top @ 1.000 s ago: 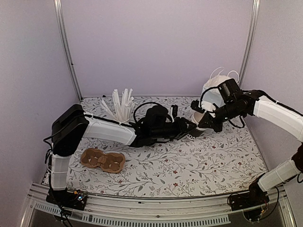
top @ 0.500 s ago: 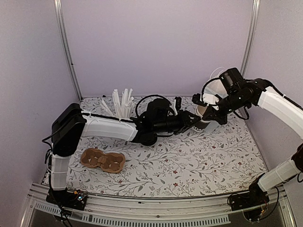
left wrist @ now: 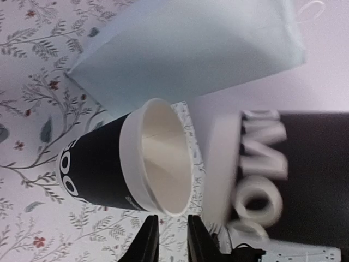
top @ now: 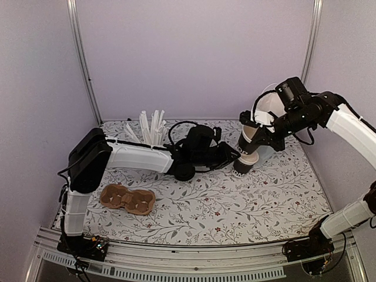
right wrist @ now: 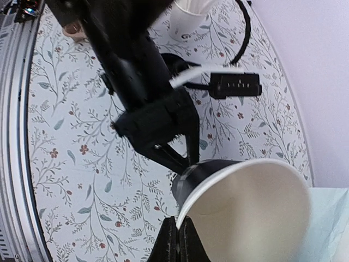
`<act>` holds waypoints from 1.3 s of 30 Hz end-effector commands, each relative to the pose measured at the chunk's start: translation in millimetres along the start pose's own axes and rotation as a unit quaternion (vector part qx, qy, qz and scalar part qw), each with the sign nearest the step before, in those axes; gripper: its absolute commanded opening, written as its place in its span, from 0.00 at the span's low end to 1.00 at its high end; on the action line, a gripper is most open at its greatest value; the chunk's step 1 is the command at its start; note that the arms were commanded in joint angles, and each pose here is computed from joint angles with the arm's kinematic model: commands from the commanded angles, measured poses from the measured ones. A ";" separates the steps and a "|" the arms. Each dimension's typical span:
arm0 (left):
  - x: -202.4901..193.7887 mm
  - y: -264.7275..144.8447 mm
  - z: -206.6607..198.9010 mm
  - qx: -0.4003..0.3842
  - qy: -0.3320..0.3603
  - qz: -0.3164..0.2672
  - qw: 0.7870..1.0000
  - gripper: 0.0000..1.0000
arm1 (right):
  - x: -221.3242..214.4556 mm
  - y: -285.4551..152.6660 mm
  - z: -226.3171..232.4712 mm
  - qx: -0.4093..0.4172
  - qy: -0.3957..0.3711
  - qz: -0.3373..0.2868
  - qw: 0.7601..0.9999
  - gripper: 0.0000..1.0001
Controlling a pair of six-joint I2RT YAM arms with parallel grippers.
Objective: Pack the takeout coffee
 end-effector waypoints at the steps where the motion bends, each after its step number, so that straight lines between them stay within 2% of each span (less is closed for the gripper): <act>1: 12.3 2.6 50.2 0.101 0.008 -0.035 0.994 0.21 | 24.8 -5.4 15.3 0.041 -0.031 -0.070 0.996 0.00; 5: 16.6 -3.3 38.2 0.088 0.027 -0.047 0.995 0.22 | 22.6 6.0 9.5 0.034 -0.026 -0.059 0.997 0.00; 12: 21.8 -16.0 16.7 0.075 0.069 -0.071 0.992 0.26 | 29.2 0.5 1.7 0.015 -0.026 -0.063 0.998 0.00; 18: 23.2 -21.9 3.3 0.078 0.114 -0.074 0.988 0.39 | 21.4 2.2 2.7 0.004 -0.020 -0.040 0.999 0.00; 21: 19.6 -16.2 7.9 0.079 0.136 -0.053 0.986 0.49 | 10.2 -1.2 7.4 -0.011 -0.015 -0.016 1.000 0.00; 27: 22.2 14.9 23.0 0.112 0.200 -0.020 0.973 0.59 | -36.0 -9.2 13.7 -0.027 0.036 0.017 0.999 0.00; 31: 29.7 32.3 40.5 0.128 0.222 -0.016 0.966 0.61 | -52.4 -8.0 28.1 -0.030 0.058 0.018 0.998 0.00; 39: 41.5 46.7 63.7 0.131 0.218 0.021 0.967 0.60 | -75.9 -5.8 46.2 -0.031 0.096 0.008 0.995 0.00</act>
Point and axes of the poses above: each gripper's point midway between its finger pads, its own y axis out along the fingers, its own z axis along the line the jaws close on, x = y × z, the point moved 8 cm from there along -y, back along the fingers, and after that the axes turned 6 degrees about -y, right-handed, at the moved point
